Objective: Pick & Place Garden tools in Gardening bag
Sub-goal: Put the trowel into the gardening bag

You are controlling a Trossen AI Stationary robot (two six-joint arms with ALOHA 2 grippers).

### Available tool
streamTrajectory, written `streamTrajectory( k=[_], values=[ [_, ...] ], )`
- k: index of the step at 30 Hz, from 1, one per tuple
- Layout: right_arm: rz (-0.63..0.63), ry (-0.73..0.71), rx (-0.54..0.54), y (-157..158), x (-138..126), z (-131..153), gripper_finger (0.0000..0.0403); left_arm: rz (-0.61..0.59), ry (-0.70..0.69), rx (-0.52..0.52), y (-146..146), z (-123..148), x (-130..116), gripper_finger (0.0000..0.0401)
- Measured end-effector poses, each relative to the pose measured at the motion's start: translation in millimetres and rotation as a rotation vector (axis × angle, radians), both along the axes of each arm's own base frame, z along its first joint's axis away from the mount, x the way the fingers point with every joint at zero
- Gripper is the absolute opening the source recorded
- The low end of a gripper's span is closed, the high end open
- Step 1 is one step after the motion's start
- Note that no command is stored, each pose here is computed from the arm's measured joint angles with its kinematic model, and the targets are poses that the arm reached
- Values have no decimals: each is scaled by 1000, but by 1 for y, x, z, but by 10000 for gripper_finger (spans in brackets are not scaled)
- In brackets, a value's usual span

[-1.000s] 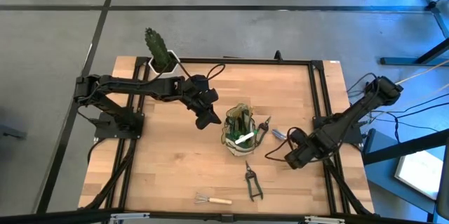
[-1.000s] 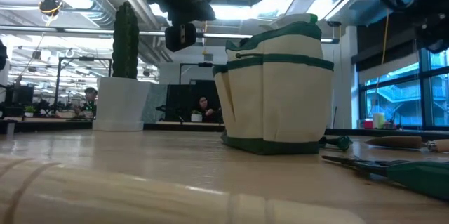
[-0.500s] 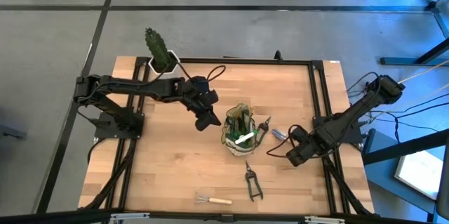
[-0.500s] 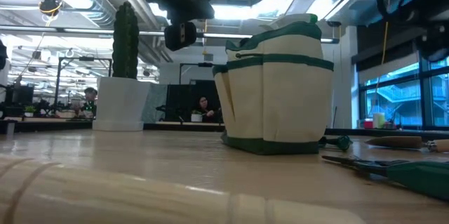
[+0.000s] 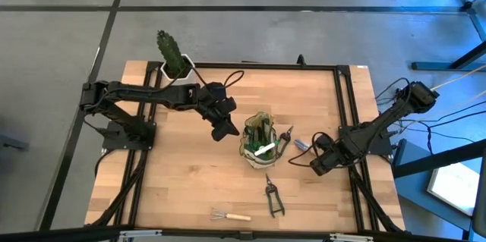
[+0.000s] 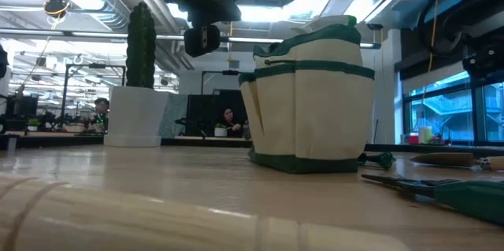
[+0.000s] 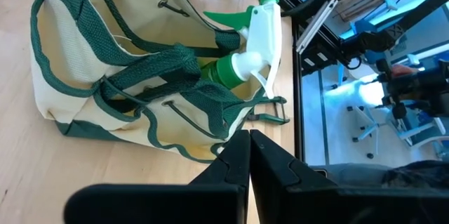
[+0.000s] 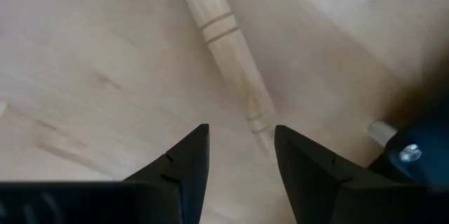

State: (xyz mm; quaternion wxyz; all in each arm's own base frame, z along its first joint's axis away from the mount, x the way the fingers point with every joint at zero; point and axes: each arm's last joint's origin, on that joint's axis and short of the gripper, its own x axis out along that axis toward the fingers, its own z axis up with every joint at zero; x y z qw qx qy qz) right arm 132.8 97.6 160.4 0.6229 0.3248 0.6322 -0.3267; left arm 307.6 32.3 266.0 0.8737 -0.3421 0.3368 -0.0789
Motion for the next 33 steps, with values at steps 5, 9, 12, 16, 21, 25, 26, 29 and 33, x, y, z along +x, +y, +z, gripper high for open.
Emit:
streamTrajectory(
  k=[5,9,12,16,21,25,26,29,33],
  values=[
    [-10,12,15,-4,-1,-8,165,0,0,0,0,0,0,2],
    [-20,15,18,-6,-4,-15,165,4,3,-5,0,0,0,2],
    [-21,8,18,-6,-3,-15,165,4,3,-6,0,0,0,3],
    [-17,-2,25,-6,-2,-15,165,4,3,-6,0,0,0,1],
    [-26,-11,33,-4,-1,-16,145,5,3,-6,0,0,0,3],
    [-51,-9,38,-3,1,-19,104,5,2,-6,0,0,0,1],
    [-60,-11,39,-3,2,-19,93,5,1,-6,0,0,0,1],
    [-89,-18,53,-1,4,-21,70,5,-2,-5,0,0,0,2],
    [-150,-48,130,4,9,-20,60,2,-4,0,0,0,0,2]
  ],
)
